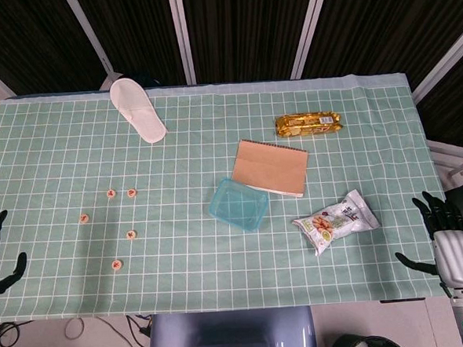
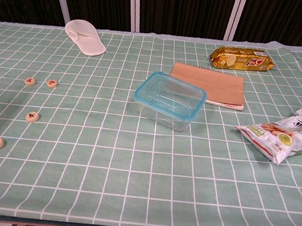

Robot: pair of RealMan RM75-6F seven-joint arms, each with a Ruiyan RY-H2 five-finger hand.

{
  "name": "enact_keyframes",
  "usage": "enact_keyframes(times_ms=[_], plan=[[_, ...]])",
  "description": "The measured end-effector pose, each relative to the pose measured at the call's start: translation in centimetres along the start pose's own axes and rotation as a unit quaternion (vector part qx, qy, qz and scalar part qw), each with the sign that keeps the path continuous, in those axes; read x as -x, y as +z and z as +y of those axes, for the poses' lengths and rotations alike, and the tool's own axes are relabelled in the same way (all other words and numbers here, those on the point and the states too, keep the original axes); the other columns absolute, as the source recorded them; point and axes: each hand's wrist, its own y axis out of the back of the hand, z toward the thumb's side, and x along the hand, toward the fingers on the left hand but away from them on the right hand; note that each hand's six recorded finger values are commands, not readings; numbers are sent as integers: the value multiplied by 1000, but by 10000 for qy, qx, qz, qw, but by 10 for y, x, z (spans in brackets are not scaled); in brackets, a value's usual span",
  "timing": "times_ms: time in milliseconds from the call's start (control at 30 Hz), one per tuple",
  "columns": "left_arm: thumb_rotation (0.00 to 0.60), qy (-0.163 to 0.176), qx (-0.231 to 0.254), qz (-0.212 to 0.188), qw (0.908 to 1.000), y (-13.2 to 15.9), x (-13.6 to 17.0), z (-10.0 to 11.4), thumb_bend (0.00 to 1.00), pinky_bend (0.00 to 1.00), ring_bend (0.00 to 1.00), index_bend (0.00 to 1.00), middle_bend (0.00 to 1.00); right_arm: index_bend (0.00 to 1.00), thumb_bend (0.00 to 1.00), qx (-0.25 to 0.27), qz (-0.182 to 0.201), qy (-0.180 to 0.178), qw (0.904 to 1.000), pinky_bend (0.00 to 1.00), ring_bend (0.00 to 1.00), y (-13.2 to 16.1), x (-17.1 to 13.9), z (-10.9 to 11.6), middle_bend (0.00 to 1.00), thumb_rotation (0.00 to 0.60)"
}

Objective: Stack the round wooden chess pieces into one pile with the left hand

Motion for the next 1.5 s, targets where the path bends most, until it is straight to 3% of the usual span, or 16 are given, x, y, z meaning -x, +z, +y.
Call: enact_keyframes(times_ms=[933, 1100, 1300, 1500], plan=[[600, -41, -11, 10, 10000, 0, -1, -3, 315, 59, 0, 34, 0, 98, 205, 11, -29, 22, 10000, 0, 63, -1, 0, 0, 0, 600], [600, -83, -45, -17, 10000, 1, -1, -6, 299, 58, 0, 84, 0, 98, 204, 22, -32, 24, 10000, 0, 63, -1, 0, 0, 0, 600], [600, -262, -100, -145, 9995, 8, 2, -12, 293, 51, 0, 146, 0, 98, 204, 33, -36, 15, 10000, 0, 63, -1, -1, 0, 0, 600], [600, -766, -2, -487, 9959, 25, 12, -25, 267, 49, 0, 194, 0, 98, 205, 31, -35, 8, 10000, 0, 63, 0, -1, 1, 0, 600]])
